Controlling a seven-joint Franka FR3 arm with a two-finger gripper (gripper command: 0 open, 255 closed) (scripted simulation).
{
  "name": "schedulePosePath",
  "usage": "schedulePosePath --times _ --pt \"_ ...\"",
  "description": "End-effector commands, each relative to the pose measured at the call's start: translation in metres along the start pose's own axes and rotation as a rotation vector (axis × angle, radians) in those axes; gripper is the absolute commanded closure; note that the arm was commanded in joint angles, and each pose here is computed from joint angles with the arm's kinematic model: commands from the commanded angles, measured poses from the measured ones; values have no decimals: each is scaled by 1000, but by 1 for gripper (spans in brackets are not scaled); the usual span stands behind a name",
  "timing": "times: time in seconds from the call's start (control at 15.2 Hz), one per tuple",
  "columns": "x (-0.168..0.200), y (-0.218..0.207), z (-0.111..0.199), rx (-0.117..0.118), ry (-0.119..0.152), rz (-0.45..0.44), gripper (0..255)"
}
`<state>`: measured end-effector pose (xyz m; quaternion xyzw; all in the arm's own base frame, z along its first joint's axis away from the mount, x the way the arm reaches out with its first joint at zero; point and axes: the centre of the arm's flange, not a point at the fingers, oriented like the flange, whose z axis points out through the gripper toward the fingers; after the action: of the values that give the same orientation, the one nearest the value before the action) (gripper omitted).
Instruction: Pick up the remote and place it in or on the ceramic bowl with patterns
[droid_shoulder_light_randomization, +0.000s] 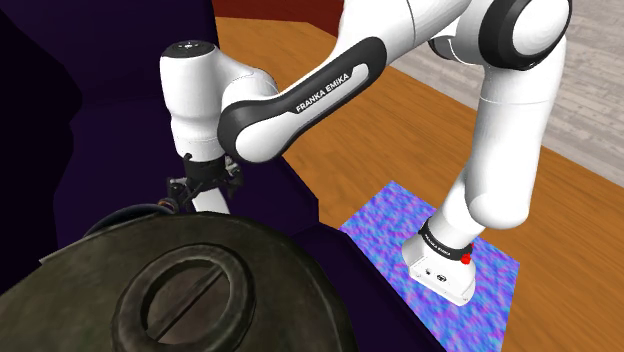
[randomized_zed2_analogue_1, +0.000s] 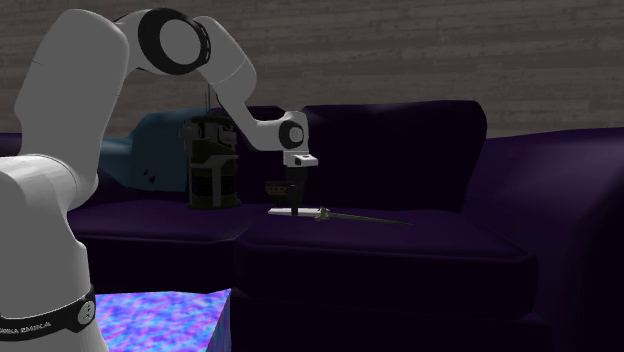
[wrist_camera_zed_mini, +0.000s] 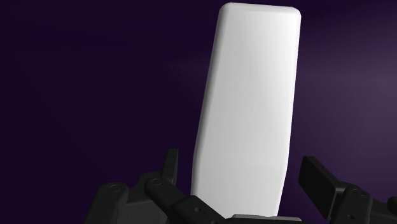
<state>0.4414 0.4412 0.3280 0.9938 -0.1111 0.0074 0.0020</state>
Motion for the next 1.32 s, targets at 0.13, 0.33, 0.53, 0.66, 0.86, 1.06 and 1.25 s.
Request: schedulePosePath --times 0.13,0.33,0.53,0.66,0.86,1.06,1.25 --pt "0 0 1 0 0 0 0" --pt "0 0 1 0 0 0 255" --pt "0 0 1 0 0 0 255" --pt "0 0 1 0 0 0 255" --pt "0 0 1 0 0 0 255" --pt "0 0 -10 0 0 0 255" --pt "0 0 -26 0 0 0 255"
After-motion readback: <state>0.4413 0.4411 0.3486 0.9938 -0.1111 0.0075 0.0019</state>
